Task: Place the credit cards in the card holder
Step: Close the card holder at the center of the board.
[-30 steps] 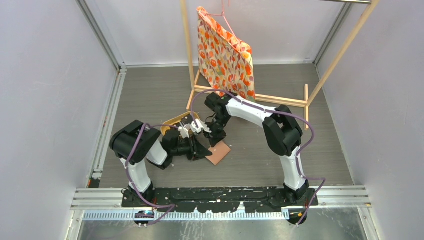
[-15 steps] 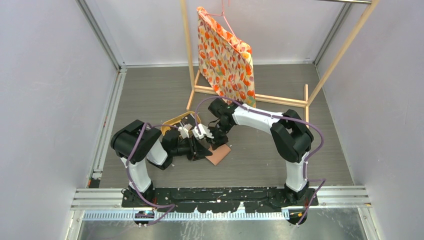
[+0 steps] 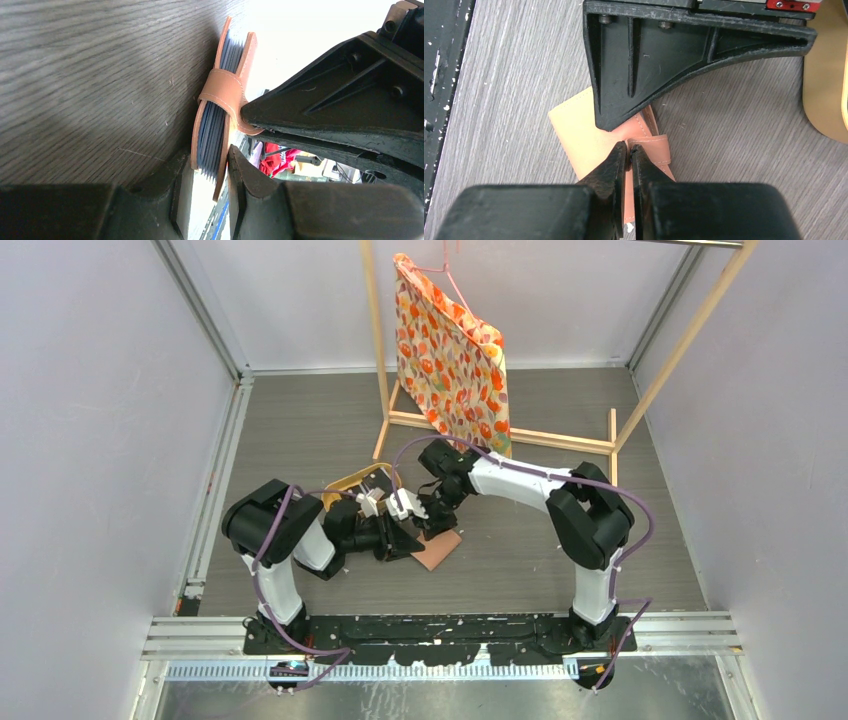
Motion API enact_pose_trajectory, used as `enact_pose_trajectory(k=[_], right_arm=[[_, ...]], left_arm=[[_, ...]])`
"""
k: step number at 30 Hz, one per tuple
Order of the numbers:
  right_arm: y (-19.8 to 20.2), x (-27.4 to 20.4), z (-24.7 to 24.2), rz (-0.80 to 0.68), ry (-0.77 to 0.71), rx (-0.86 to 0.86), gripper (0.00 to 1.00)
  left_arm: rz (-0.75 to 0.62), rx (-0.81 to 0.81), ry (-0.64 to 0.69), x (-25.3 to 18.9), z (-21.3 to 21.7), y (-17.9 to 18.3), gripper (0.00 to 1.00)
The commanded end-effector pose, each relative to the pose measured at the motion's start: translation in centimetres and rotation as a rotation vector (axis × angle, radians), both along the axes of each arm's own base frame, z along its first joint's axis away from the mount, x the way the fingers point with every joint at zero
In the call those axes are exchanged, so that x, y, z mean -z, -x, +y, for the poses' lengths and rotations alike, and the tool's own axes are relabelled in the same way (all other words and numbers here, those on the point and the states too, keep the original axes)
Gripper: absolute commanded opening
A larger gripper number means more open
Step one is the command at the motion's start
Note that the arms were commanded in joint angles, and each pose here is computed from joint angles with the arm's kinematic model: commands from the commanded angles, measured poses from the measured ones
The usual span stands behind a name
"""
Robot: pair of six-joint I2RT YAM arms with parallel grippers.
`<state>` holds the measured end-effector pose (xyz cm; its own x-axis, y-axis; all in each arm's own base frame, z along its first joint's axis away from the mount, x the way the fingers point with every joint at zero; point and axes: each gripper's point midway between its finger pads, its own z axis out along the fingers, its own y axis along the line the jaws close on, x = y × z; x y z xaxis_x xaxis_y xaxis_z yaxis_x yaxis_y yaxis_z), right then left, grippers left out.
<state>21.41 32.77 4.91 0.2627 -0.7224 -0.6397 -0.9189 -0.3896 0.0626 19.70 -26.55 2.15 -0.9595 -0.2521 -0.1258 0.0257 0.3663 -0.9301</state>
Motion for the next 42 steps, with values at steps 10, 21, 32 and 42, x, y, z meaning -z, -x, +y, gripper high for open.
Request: enact_pose_trajectory(k=[10, 21, 32, 42], right_arm=[[3.1, 0.1, -1.8, 0.053, 0.058, -0.004, 0.01], [4.0, 1.6, -3.0, 0.079, 0.115, -0.052, 0.05], [4.5, 1.3, -3.4, 0.106, 0.124, -0.085, 0.21], [5.0, 1.5, -3.8, 0.126, 0.141, -0.107, 0.29]], left_arm=[[0.231, -0.096, -0.222, 6.5, 3.3, 2.7, 0.04], [0.227, -0.099, -0.216, 6.4, 3.3, 2.6, 0.07], [0.226, -0.094, -0.214, 6.4, 3.2, 2.7, 0.06], [0.226, -0.090, -0.213, 6.4, 3.2, 2.8, 0.06]])
